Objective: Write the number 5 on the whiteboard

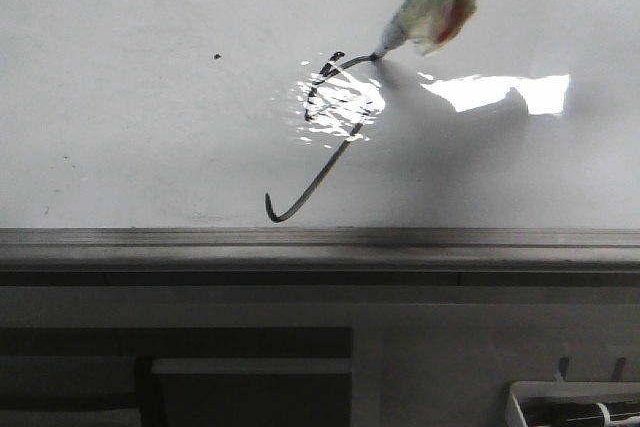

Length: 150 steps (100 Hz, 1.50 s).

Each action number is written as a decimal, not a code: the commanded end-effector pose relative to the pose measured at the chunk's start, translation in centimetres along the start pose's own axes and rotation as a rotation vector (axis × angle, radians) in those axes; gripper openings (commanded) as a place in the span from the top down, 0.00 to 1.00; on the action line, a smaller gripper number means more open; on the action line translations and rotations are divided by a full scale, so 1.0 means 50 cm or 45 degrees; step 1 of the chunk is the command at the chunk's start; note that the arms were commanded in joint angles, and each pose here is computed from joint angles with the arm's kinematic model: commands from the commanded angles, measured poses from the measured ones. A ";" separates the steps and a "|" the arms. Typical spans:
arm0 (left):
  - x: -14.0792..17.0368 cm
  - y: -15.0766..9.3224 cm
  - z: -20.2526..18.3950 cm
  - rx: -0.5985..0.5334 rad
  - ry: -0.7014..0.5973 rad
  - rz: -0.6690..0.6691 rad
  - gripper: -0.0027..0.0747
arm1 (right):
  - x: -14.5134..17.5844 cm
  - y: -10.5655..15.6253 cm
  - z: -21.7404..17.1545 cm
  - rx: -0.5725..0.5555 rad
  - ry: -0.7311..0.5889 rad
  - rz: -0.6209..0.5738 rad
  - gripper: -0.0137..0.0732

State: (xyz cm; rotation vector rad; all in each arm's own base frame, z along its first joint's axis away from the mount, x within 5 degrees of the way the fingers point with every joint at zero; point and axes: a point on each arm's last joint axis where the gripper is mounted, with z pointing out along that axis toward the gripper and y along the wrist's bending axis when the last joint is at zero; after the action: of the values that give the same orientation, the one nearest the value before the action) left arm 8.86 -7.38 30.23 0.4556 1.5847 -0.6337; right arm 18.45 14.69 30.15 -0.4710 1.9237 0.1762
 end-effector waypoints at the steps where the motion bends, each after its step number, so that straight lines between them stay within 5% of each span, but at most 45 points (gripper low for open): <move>1: -0.022 0.002 -0.001 -0.024 -0.051 -0.014 0.99 | 0.001 -0.035 -0.013 0.179 0.013 -0.002 0.90; 25: -0.022 0.002 -0.001 -0.024 -0.051 -0.014 0.99 | 0.001 -0.027 -0.016 0.105 -0.010 -0.001 0.90; 44: -0.020 -0.002 -0.001 0.002 -0.038 -0.013 0.97 | -0.044 0.026 -0.059 -0.358 -0.235 -0.033 0.90; 51: -0.021 -0.012 0.001 0.066 -0.009 0.018 0.85 | -0.052 0.042 -0.074 -0.494 -0.291 -0.048 0.90; 64: -0.029 -0.035 0.023 0.213 0.100 0.160 0.45 | -0.054 0.065 -0.086 -0.668 -0.342 -0.136 0.90; 70: -0.033 -0.047 0.041 0.292 0.178 0.242 0.38 | -0.052 0.079 -0.088 -0.756 -0.354 -0.197 0.90; 93: -0.040 -0.075 0.113 0.525 0.465 0.461 0.50 | -0.039 0.102 -0.087 -0.897 -0.350 -0.349 0.90; 138: -0.029 -0.080 0.179 0.591 0.616 0.459 0.52 | -0.031 0.118 -0.101 -1.047 -0.363 -0.440 0.90; 150: -0.029 -0.080 0.180 0.585 0.611 0.457 0.64 | -0.031 0.119 -0.101 -1.060 -0.361 -0.440 0.90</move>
State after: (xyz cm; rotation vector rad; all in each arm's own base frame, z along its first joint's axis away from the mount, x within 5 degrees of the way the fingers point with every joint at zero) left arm 12.94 -15.89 30.20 1.3781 1.7775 -0.6369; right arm 12.77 18.57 31.39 -1.2417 1.4633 0.7080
